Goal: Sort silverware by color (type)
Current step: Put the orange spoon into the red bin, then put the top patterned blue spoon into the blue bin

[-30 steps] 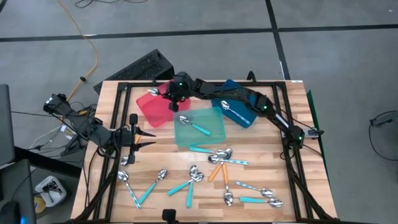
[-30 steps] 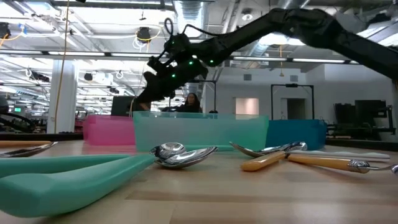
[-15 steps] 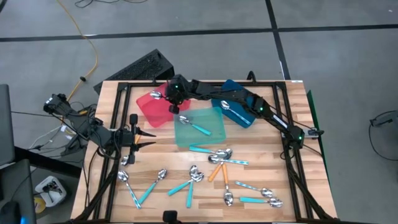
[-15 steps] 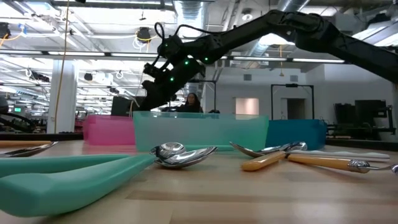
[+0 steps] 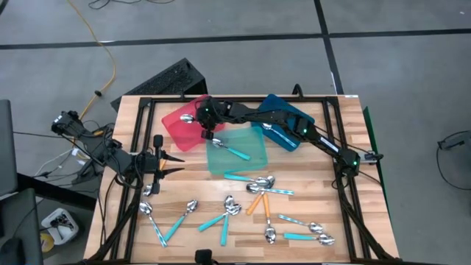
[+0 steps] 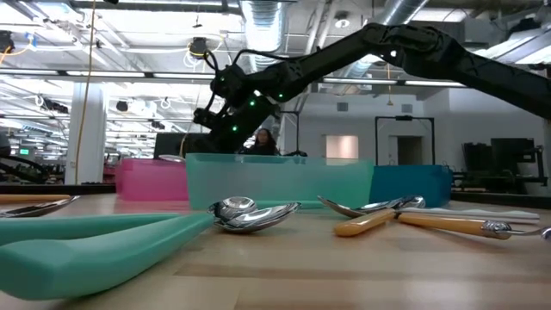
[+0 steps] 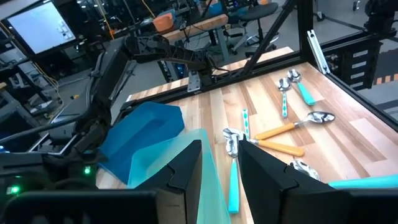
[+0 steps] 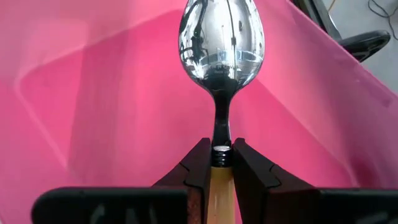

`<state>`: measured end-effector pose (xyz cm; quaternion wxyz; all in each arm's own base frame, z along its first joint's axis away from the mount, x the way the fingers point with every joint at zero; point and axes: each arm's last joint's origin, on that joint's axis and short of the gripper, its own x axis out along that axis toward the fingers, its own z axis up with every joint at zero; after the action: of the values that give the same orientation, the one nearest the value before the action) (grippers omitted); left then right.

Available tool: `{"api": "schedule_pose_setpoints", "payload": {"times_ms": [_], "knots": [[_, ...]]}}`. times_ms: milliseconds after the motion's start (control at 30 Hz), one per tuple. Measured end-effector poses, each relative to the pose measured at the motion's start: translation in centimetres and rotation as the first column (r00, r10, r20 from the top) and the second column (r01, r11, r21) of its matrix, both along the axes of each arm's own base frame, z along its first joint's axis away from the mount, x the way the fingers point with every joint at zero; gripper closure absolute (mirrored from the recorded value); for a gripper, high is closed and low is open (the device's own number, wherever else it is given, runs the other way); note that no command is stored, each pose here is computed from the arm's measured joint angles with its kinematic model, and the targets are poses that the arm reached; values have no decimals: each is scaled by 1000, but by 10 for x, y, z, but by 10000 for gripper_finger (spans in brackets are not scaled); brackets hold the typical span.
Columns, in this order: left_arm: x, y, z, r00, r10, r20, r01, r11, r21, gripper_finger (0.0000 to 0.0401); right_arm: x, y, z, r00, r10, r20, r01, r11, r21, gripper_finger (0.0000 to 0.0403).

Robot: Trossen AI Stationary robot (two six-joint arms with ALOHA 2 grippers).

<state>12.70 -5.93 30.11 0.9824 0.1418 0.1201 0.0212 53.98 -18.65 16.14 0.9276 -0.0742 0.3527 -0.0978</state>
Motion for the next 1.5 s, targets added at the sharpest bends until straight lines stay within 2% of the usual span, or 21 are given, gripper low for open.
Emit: {"api": "schedule_pose_setpoints", "payload": {"times_ms": [167,433,567,667,767,867,1067,1167,1333,1500], "knots": [[0,0,0,1000,0,-3,0,1000,1,307,0,0,0,1000,4,-2,-4,1000,4,315],[-1,0,-2,1000,1,-20,-1,1000,7,307,0,-1,0,1000,-19,14,19,999,26,250],[-1,0,-2,1000,1,-20,-1,1000,7,307,1,-2,2,998,-39,40,37,998,42,232],[-1,0,-2,1000,2,-19,-2,1000,7,307,1,-2,18,997,-34,65,32,999,30,230],[0,0,-2,1000,3,-16,-3,1000,3,307,-4,1,57,994,-27,103,25,1000,13,232],[0,1,0,1000,22,3,-22,1000,-11,307,-22,8,109,992,-4,129,7,1000,-23,233],[0,1,0,999,35,6,-35,999,-15,307,-82,31,180,999,13,-47,-12,1000,17,233],[0,2,-2,996,85,-8,-86,996,-32,307,-119,48,214,991,19,-134,-11,998,54,233],[2,0,-7,996,83,-43,-88,987,-134,309,-164,75,243,968,1,-252,36,989,140,234],[9,-6,-24,979,92,-181,-128,971,-202,322,-194,97,264,954,-27,-298,80,983,167,234]]}}
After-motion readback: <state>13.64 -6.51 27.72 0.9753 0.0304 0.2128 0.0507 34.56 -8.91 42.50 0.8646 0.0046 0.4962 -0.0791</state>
